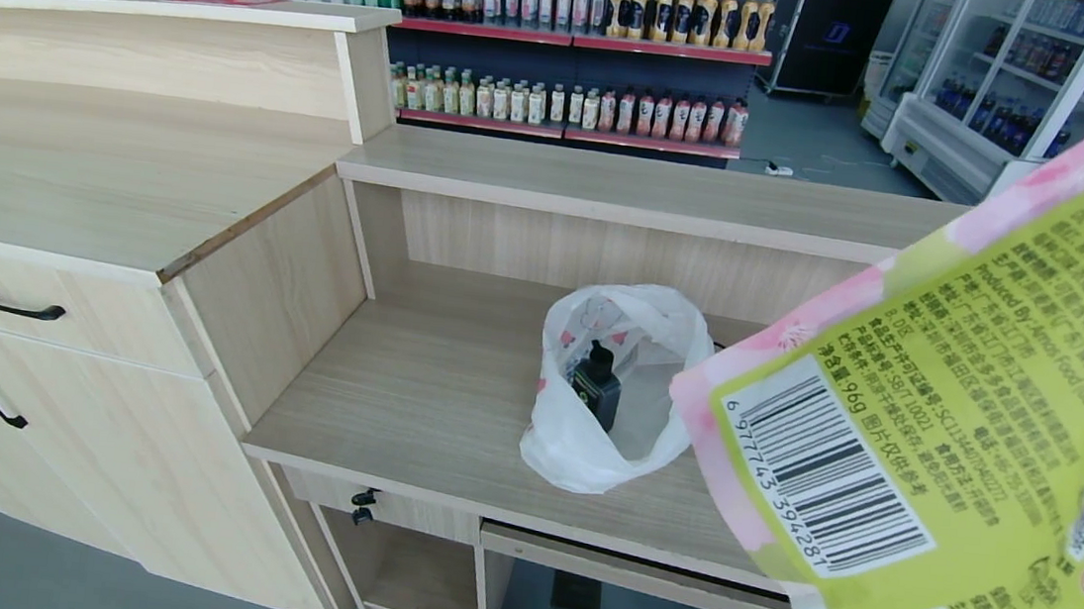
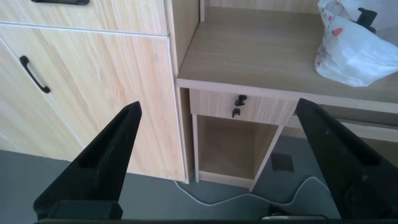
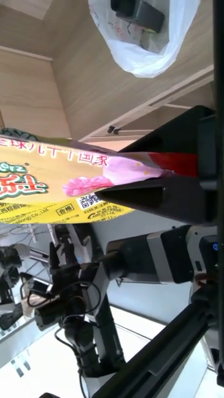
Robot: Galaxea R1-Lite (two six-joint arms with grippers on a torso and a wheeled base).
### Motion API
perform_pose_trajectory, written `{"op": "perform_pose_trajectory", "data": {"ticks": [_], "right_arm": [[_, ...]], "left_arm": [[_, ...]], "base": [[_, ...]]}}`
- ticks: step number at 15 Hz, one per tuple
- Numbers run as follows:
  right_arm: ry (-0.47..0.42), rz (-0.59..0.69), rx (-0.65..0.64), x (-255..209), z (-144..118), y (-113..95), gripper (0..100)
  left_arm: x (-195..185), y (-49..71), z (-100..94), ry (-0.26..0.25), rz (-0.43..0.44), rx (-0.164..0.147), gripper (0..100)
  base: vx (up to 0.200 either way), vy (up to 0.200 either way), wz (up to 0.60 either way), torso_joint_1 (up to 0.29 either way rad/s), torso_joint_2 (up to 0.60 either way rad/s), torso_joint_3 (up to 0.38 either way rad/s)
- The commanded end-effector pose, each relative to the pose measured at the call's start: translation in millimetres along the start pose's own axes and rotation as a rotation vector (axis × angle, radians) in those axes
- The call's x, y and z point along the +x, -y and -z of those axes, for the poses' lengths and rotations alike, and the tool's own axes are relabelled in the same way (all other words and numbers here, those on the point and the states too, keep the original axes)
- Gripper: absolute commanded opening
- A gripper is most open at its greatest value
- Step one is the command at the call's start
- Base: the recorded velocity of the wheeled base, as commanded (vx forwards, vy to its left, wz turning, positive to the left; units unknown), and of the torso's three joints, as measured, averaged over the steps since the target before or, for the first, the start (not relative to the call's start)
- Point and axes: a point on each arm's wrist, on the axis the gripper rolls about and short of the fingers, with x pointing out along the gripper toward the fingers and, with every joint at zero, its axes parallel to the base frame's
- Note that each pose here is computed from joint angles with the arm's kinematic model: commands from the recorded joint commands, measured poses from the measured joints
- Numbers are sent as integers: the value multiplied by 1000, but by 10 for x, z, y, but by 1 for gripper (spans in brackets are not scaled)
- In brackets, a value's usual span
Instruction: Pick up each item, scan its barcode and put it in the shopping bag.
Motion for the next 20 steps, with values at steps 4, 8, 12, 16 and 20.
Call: {"op": "perform_pose_trajectory", "data": {"ticks": [4,8,12,16,20], "right_arm": [[-45,335,-194,-160,136,512,0],[-367,738,-665,-929,619,959,0],[-516,826,-830,-1263,648,1117,0],[-616,801,-983,-1305,685,1146,0],[-701,821,-1028,-1300,708,1179,0]], "left_arm": [[0,0,0,0,0,0,100],[0,0,0,0,0,0,100],[0,0,0,0,0,0,100],[0,0,0,0,0,0,100],[0,0,0,0,0,0,100]], "base": [[0,0,0,0,0,0],[0,0,0,0,0,0],[0,0,0,0,0,0],[0,0,0,0,0,0],[0,0,450,-1,2,3]]}}
